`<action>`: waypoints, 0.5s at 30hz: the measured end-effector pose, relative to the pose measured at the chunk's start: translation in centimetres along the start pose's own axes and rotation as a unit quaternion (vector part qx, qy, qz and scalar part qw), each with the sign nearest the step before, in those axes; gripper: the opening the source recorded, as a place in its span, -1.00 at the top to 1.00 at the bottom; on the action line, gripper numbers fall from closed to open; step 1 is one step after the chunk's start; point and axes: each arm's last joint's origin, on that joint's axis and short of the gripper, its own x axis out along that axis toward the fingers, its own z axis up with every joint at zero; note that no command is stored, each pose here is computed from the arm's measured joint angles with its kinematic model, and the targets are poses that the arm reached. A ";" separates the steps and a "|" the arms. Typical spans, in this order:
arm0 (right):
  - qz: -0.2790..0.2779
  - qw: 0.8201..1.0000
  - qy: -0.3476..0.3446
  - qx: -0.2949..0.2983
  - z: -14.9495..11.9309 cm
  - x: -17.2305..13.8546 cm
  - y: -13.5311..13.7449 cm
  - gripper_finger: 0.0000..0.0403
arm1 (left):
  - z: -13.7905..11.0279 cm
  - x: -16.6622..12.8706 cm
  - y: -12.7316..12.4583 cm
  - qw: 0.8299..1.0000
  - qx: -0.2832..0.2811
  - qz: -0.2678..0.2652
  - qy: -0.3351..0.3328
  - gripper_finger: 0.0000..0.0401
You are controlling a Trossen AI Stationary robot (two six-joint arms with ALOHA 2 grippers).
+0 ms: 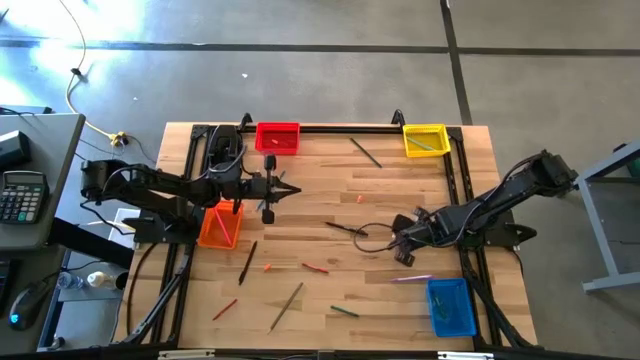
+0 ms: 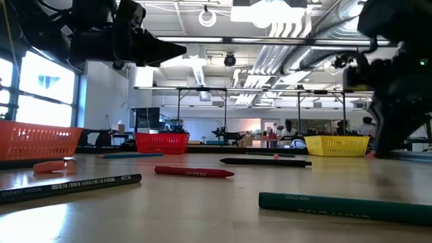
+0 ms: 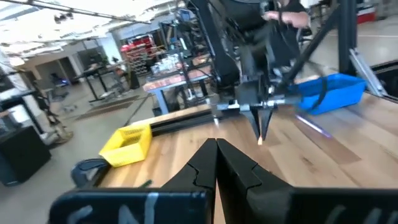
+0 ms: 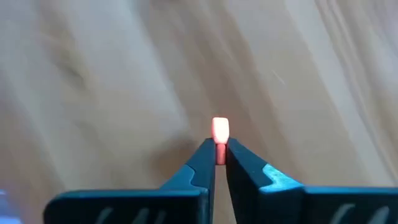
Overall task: Sort crayons/erasers/pens/pencils in bins
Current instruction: Put the orange pencil eraser into the red bin
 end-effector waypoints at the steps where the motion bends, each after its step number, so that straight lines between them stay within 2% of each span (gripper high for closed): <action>1: 0.010 1.000 -0.018 -0.008 0.2 0.0 0.3 0.93 | -0.2 0.2 -0.3 1.000 0.002 -0.007 0.006 1.00; 5: 0.043 0.992 -0.111 -0.029 1.7 -0.3 1.4 0.98 | -1.2 0.9 -2.0 0.998 0.037 -0.041 0.028 1.00; 9: 0.082 0.977 -0.192 -0.049 3.3 -0.5 2.5 0.98 | -2.0 1.7 -4.1 0.993 0.080 -0.076 0.040 0.99; 15: 0.136 0.946 -0.277 -0.093 5.4 -0.1 3.6 0.99 | -1.9 3.7 -7.3 0.985 0.146 -0.064 0.064 0.88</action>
